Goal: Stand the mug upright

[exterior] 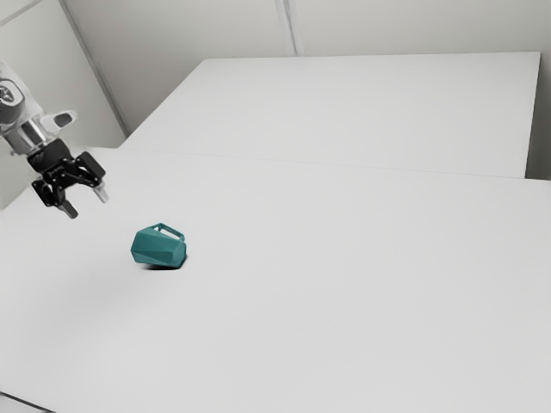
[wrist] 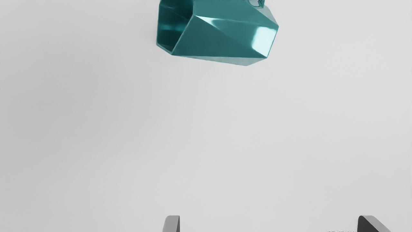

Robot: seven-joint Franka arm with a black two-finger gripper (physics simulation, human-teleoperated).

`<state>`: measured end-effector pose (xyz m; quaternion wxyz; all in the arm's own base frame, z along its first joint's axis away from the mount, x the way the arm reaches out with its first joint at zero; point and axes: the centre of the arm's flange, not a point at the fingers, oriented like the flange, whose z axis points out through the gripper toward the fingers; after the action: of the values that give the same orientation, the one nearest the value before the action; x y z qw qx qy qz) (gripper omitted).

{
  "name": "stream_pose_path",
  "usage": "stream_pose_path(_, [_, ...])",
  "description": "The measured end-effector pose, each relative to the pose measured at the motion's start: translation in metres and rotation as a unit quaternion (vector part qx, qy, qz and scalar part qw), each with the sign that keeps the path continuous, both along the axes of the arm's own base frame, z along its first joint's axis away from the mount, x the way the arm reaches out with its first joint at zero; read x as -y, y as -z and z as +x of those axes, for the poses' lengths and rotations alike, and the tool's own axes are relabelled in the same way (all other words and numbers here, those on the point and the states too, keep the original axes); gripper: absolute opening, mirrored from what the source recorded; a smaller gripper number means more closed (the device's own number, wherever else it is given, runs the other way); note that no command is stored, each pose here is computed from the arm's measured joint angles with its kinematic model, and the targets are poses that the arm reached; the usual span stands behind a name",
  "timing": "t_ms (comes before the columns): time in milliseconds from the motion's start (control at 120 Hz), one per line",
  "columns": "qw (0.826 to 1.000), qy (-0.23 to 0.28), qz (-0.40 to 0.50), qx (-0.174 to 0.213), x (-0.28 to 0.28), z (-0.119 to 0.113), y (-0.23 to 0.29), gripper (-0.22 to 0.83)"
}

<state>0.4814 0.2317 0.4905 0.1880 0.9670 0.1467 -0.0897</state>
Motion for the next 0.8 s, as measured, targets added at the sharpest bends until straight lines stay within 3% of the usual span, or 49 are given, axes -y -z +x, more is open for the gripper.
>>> stream_pose_path(350, [0.988, 0.084, -0.116, 0.055, -0.021, 0.015, 0.092, 0.62])
stream_pose_path(800, [0.960, 0.179, -0.151, 0.157, -0.048, 0.044, 0.160, 0.61])
